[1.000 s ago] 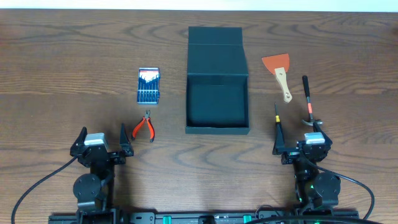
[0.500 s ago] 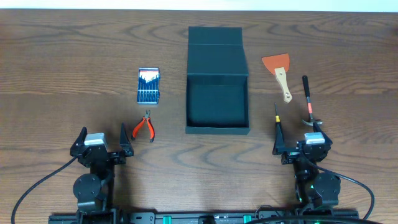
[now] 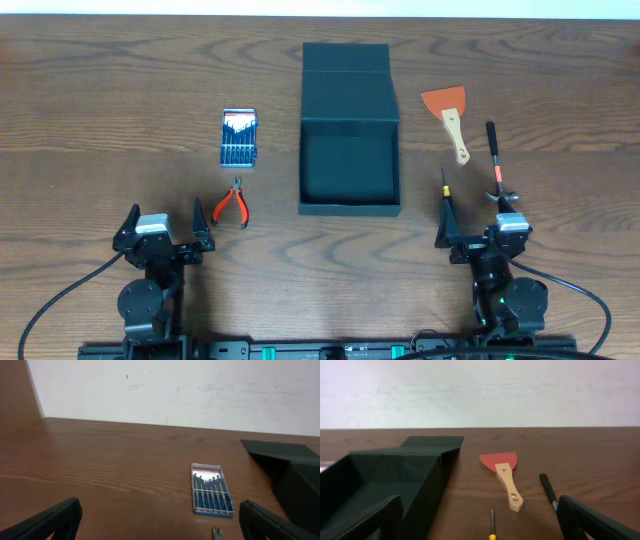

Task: Pack container
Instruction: 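Move the right gripper over the red-handled hammer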

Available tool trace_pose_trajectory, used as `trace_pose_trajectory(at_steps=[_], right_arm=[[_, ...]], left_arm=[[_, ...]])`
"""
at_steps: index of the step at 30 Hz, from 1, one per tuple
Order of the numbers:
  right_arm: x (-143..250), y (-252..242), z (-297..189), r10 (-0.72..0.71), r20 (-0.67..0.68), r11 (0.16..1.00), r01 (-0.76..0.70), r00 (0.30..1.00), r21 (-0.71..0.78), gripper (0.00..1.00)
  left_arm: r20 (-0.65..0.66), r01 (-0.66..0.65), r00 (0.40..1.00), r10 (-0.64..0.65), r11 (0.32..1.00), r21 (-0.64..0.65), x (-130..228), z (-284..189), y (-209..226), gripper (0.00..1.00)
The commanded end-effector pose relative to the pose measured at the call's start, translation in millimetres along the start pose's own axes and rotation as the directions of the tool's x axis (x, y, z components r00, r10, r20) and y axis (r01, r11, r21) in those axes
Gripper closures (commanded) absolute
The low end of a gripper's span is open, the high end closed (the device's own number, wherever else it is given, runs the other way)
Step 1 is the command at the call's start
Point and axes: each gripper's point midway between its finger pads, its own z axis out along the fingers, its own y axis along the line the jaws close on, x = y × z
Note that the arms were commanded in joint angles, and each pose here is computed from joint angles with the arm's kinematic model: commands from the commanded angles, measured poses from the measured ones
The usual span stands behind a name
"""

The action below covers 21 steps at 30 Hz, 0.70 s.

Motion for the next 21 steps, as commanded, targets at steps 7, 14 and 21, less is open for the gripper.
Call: trace_pose_trajectory(at_steps=[7, 14, 21], right_arm=[[-56, -21, -1, 0.03, 0.023, 0.989, -0.033, 0.999, 0.144, 0.01], [-85, -33, 50, -0.021, -0.266, 0.979, 0.074, 0.964, 0.188, 0.01], [-110, -39, 113, -0.034, -0.599, 0.989, 0.112, 0.8, 0.094, 0.01]], left_arm=[[-0.046, -0.017, 0.999, 0.018, 1.0, 0.019, 14, 0, -3, 0.02], [-0.046, -0.017, 0.999, 0.018, 1.0, 0.019, 14, 0, -3, 0.02], [-0.046, -0.017, 0.999, 0.018, 1.0, 0.019, 14, 0, -3, 0.01]])
